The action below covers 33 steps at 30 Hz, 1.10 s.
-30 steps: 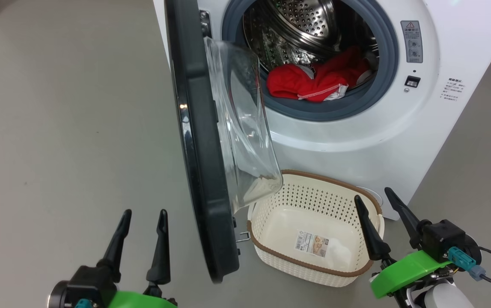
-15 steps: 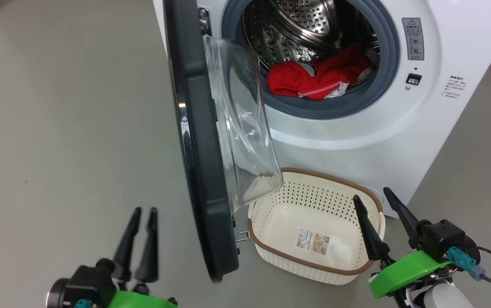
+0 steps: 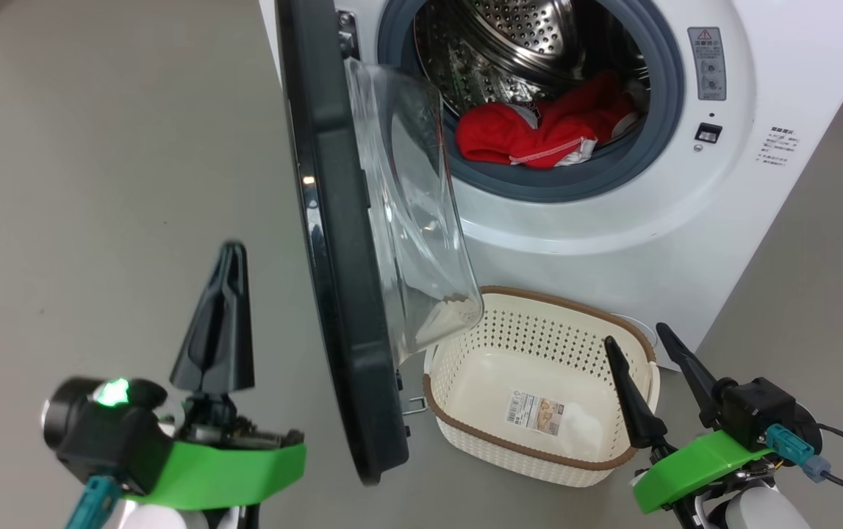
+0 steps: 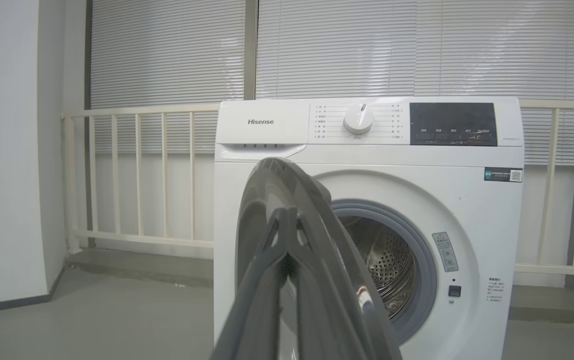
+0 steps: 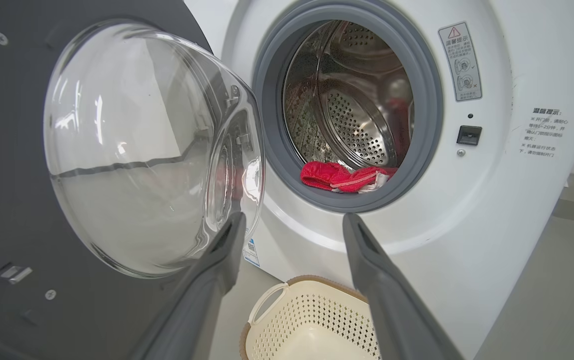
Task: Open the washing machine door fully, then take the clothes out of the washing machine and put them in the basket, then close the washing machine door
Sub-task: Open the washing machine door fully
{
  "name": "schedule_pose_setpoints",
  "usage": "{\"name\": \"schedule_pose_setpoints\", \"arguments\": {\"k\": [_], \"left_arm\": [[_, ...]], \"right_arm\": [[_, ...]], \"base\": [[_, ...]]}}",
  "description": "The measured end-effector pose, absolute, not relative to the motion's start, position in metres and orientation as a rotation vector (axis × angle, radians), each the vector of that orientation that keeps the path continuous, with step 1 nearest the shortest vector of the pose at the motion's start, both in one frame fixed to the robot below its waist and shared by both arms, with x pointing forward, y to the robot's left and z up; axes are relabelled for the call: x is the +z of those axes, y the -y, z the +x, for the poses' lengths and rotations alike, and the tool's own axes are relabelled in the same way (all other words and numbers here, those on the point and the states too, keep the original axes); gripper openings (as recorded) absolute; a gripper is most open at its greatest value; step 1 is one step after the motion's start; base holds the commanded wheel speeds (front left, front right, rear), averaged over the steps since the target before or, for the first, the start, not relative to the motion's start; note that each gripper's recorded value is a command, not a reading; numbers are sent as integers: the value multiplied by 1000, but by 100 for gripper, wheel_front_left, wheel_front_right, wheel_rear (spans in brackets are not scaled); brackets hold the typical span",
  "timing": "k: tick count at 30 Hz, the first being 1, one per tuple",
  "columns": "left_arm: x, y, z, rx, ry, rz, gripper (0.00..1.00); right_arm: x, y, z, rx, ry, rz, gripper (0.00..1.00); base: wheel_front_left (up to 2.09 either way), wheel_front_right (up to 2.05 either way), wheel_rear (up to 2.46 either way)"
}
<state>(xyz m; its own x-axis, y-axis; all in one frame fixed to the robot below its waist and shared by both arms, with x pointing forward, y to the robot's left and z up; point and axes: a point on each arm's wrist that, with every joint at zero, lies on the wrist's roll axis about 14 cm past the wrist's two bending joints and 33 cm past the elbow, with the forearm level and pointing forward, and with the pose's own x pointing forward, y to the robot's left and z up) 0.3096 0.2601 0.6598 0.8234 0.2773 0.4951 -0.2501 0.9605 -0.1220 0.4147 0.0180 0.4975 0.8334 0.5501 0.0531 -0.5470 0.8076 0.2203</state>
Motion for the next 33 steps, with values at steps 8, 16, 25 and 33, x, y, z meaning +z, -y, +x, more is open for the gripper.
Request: {"name": "schedule_pose_setpoints", "arguments": {"k": [8,16,25,33], "left_arm": [[701,-224,314,146,652,-94,0],[698,-184,324,5,585,-164,0],[663,-165,339,-49,419,-197,0],[626,-157,343,-60,289,-233,0]], "right_arm": [[498,-13,414,575,-10,230,100],[495,-10,415,565,-18,232,100],[490,-8,416,559,-30,234,100],[484,-8,416,556,-49,238,100]], "base": [[0,0,0],[0,0,0],[0,0,0],[0,0,0]]}}
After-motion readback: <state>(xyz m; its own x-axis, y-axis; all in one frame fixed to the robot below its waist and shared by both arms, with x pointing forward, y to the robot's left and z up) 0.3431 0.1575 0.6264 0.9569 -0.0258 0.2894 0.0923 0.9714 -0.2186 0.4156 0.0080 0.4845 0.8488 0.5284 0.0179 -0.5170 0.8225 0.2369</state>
